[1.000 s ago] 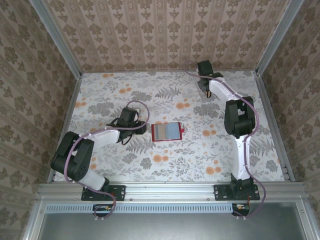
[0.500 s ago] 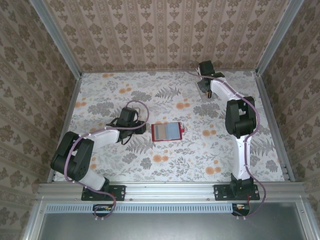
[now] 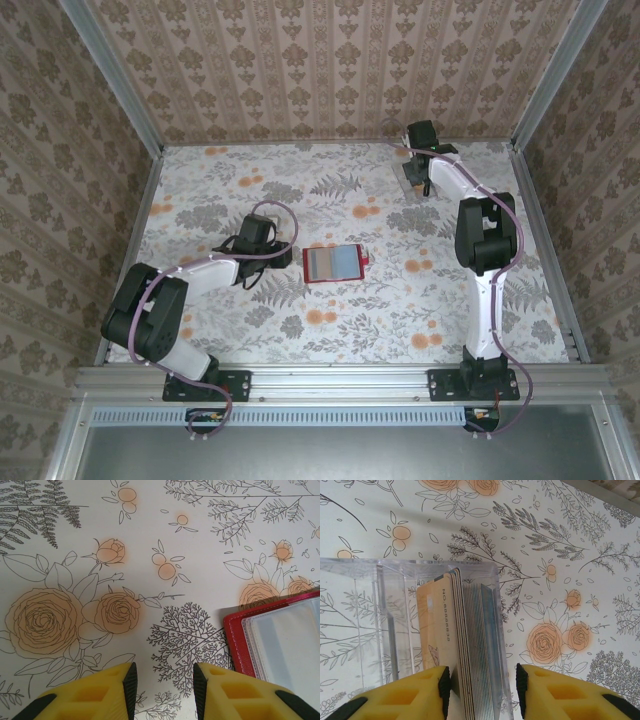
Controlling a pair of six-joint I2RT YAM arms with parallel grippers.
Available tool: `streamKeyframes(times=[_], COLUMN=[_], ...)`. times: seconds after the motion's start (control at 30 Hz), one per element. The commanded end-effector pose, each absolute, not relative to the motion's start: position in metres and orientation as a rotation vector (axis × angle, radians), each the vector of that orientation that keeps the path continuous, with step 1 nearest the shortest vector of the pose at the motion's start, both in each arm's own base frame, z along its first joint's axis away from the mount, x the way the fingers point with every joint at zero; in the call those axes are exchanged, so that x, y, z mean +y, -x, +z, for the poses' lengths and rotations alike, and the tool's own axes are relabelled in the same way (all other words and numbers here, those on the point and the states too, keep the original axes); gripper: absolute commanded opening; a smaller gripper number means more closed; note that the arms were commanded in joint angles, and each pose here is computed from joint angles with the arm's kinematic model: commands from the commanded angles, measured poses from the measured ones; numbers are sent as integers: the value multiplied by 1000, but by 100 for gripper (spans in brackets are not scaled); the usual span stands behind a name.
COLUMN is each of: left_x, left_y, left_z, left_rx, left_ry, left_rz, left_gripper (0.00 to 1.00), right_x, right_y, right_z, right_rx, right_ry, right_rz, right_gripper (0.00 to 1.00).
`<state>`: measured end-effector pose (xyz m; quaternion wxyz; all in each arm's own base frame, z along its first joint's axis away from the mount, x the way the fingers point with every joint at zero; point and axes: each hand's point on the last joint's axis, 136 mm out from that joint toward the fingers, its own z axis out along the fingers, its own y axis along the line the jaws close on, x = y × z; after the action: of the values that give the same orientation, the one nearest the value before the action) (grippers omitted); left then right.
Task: Put the credit cards into the card holder
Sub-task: Pick up the credit card from the storage box.
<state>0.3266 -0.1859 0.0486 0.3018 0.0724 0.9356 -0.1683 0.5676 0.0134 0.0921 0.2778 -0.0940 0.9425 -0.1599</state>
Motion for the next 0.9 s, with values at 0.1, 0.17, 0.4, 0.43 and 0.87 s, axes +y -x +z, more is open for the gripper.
streamKeyframes(times=[0.1,0.17,0.4,0.43,0.87], left_x=[-187,-187,-186,-187,-187], left_y=[-330,-331,-331,-331,-330], left_z=[54,53,52,52,51], left_rx=[2468,2470,2471,2476,2477], left_ry=[-188,-184,-187,-186,-188], left_rz=[-459,-456,-452,-451,-454], left_gripper=[37,37,37,37,37], right_x=[6,4,5,5,-3], right_y=[-561,-560,-558,-558,-555], right_z=[109,113,113,112,108], right_rx=[2516,2510,2508,2507,2494], right_ry=[217,218,240,244,307], right_rz=[-445,-463,-478,-489,-702], right_gripper=[38,34,21,21,20])
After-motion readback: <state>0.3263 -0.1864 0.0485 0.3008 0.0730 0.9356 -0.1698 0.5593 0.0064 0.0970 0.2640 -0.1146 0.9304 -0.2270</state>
